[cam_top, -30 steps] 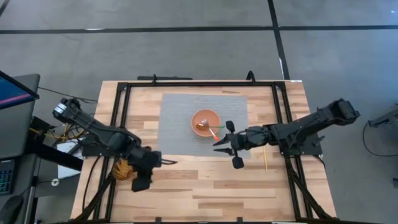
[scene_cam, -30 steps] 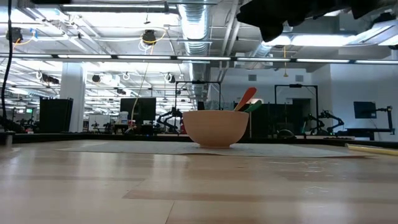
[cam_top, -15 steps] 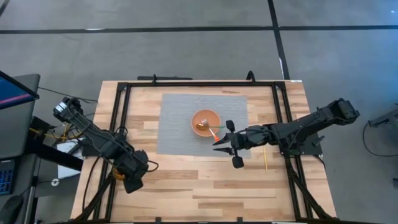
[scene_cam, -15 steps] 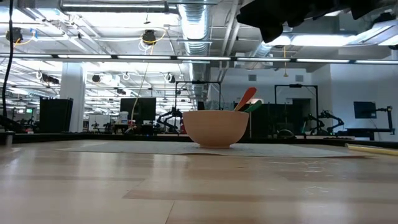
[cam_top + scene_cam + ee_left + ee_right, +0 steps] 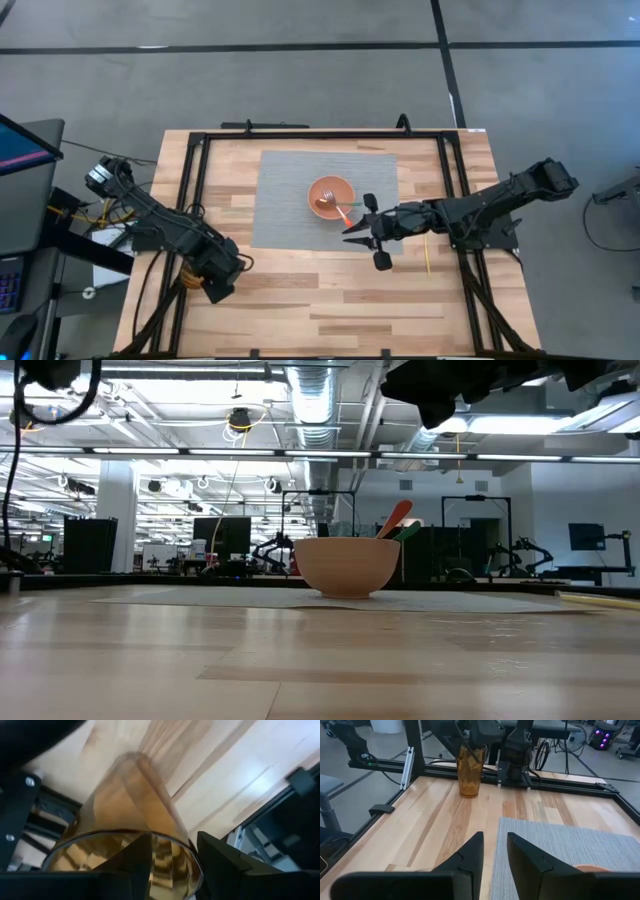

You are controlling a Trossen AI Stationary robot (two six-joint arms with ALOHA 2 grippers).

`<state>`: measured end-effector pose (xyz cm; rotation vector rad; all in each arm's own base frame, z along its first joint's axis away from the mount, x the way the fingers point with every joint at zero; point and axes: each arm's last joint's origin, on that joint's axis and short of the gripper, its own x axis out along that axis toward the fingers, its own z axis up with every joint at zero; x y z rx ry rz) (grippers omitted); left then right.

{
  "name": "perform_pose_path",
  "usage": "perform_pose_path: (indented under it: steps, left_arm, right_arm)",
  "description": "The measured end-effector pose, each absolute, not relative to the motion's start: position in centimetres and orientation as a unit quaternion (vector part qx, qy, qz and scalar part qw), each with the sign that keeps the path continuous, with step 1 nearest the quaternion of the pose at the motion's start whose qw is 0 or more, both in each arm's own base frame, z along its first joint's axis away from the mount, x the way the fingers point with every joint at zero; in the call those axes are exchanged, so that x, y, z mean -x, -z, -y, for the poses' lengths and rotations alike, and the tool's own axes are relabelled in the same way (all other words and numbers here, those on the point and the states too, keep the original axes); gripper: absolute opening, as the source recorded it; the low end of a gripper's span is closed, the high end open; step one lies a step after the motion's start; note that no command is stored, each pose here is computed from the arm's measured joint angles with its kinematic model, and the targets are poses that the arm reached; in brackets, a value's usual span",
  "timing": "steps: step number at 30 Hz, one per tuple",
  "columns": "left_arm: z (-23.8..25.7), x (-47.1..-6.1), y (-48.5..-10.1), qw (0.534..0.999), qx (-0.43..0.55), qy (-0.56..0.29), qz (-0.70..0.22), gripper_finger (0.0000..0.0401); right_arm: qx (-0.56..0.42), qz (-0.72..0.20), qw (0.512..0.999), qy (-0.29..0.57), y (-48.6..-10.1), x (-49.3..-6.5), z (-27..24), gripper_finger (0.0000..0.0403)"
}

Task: Pick & Place Utensil
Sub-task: Put the brown cup on the gray mat to the top left of the orange bowl

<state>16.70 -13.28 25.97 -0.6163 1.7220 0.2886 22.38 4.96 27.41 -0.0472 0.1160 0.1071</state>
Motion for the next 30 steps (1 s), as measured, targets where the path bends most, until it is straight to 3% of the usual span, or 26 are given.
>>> perform_pose_path:
  steps: [4,11,16,24,30]
  left_arm:
    - [13.0,-16.5,-25.2,0.578,0.270,-0.128,-0.759,0.0133]
    - [12.9,-16.3,-25.2,0.571,0.255,-0.102,-0.774,0.0017]
    - [12.5,-16.9,-25.7,0.576,0.270,-0.090,-0.767,0.0015]
    - [10.8,-19.5,-29.0,0.699,0.196,-0.043,-0.687,0.0010]
    - [7.5,-21.4,-31.9,0.785,0.028,0.003,-0.619,0.0012]
  right_arm:
    - [0.024,-0.058,0.997,-0.053,-27.4,-22.4,-5.0,0.0079]
    - [0.024,-0.058,0.997,-0.053,-27.4,-22.4,-5.0,0.0079]
    - [0.024,-0.058,0.997,-0.053,-27.4,-22.4,-4.9,0.0079]
    - [0.024,-0.056,0.997,-0.052,-27.4,-22.4,-4.9,0.0079]
    - [0.028,-0.051,0.997,-0.051,-27.5,-22.4,-4.9,0.0079]
